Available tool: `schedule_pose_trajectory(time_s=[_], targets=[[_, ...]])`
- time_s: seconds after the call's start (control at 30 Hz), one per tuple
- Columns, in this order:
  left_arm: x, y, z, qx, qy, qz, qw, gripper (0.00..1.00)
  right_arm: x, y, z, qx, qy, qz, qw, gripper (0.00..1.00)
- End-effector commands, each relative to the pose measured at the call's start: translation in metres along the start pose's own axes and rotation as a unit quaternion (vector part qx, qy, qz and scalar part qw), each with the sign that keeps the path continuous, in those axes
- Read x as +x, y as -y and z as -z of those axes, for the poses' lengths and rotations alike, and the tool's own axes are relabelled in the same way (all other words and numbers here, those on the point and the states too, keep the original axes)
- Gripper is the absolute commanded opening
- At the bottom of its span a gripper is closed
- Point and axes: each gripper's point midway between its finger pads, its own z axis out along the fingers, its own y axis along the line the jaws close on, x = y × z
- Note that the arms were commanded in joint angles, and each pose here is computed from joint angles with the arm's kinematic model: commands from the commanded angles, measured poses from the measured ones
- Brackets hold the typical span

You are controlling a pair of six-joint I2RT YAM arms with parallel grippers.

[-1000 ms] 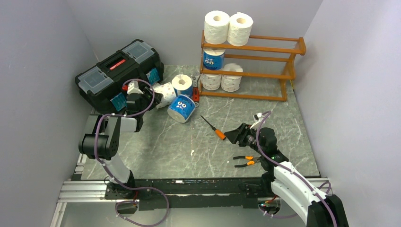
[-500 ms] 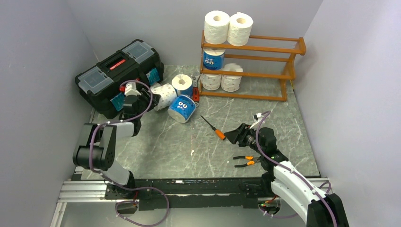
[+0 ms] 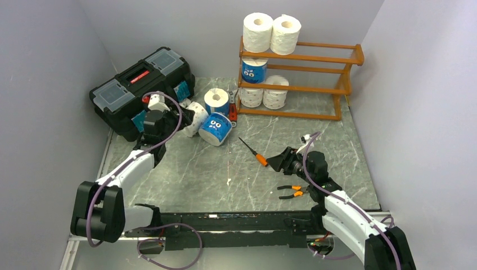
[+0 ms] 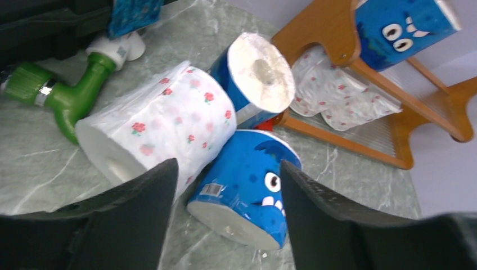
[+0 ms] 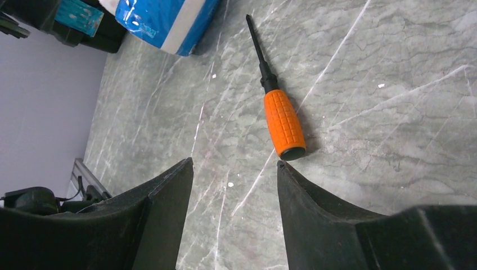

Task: Place and organize the paper towels onto the shelf
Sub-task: Adjust the paper towel at the center of the board.

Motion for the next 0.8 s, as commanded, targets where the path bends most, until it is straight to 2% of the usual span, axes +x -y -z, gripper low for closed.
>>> schedule_pose_trajectory(time_s=[0.0, 0.07, 0.17, 0.57, 0.63, 0.77], targets=[[0.004, -0.016, 0.008, -0.043, -0.005, 0.012, 0.999, 0.77, -0.010, -0.010, 0.000, -0.023, 0.022, 0.011, 0.999, 0.59], [0.012, -0.021, 0.009, -0.048, -0.006, 0.036, 0.998, 0.84, -0.010, -0.010, 0.001, -0.023, 0.023, 0.010, 0.999, 0.59], [0.021, -0.029, 0.006, -0.052, -0.002, 0.080, 0.995, 0.89, -0.009, -0.011, 0.001, -0.024, 0.020, 0.010, 0.999, 0.59], [0.025, -0.052, 0.000, -0.021, 0.019, 0.156, 0.987, 0.91, -0.012, -0.011, 0.006, -0.021, 0.034, 0.017, 0.999, 0.59], [0.024, -0.053, -0.001, -0.009, 0.018, 0.161, 0.987, 0.99, -0.011, -0.010, 0.005, -0.022, 0.031, 0.016, 0.999, 0.59], [0.022, -0.052, -0.003, 0.018, 0.031, 0.169, 0.985, 0.99, -0.008, -0.010, 0.003, -0.024, 0.022, 0.013, 0.999, 0.59]])
